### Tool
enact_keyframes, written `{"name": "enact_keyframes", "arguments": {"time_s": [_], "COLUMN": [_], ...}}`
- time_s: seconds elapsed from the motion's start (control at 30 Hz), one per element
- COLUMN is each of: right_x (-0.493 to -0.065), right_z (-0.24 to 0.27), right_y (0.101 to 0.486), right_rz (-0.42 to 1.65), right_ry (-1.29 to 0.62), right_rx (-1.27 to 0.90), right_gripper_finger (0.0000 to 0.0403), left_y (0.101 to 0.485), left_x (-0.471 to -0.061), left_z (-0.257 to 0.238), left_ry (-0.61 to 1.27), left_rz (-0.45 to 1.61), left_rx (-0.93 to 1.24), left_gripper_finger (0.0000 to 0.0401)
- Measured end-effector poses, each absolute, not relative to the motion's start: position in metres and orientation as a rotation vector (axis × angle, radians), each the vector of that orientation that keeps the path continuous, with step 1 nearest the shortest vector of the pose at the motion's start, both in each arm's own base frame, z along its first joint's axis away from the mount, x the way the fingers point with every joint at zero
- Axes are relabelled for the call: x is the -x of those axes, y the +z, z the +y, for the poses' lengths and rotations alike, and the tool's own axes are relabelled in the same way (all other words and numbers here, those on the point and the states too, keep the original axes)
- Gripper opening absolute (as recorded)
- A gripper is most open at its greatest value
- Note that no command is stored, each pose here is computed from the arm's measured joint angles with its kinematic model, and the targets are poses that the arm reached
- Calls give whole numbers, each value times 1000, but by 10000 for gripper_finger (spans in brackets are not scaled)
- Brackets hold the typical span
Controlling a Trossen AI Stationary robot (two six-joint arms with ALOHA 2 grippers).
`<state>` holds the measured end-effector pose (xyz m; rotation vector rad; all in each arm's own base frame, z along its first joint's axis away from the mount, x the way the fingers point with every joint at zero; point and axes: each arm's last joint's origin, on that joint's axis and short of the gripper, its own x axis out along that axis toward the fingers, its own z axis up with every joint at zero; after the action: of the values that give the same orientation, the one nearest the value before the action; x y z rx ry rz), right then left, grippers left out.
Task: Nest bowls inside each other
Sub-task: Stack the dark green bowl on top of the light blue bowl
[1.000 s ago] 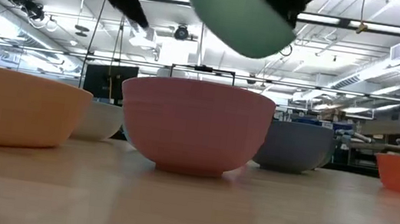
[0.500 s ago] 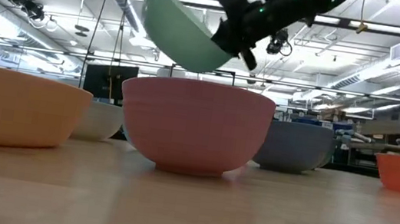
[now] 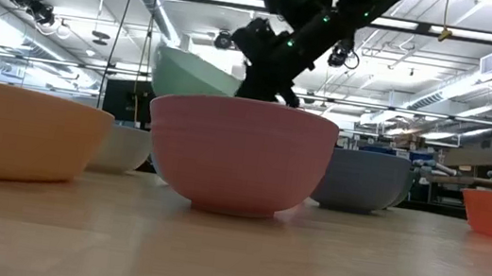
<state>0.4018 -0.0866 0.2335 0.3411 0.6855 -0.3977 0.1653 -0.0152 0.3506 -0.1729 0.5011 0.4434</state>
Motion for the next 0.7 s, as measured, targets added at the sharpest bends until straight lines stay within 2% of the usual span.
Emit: {"name": "enact_keyframes", "arguments": {"time_s": [0.17,0.27,0.57,0.7], "right_x": [-398,-398,-394,-394], "right_z": [-90,-91,-90,-87], "right_y": [225,226,222,224], "right_rz": [763,762,820,819], "right_ry": [-415,-408,-396,-374], "right_rx": [-315,-298,-306,-308], "right_gripper_finger": [2,20,133,168], "left_y": [349,348,341,333], "left_x": [-167,-168,-162,-154], "left_z": [-16,-16,-21,-26], "left_ry": [444,443,426,408], "left_rz": [509,517,602,705], "left_rx": [169,167,171,236], "left_gripper_finger": [168,168,168,168]}}
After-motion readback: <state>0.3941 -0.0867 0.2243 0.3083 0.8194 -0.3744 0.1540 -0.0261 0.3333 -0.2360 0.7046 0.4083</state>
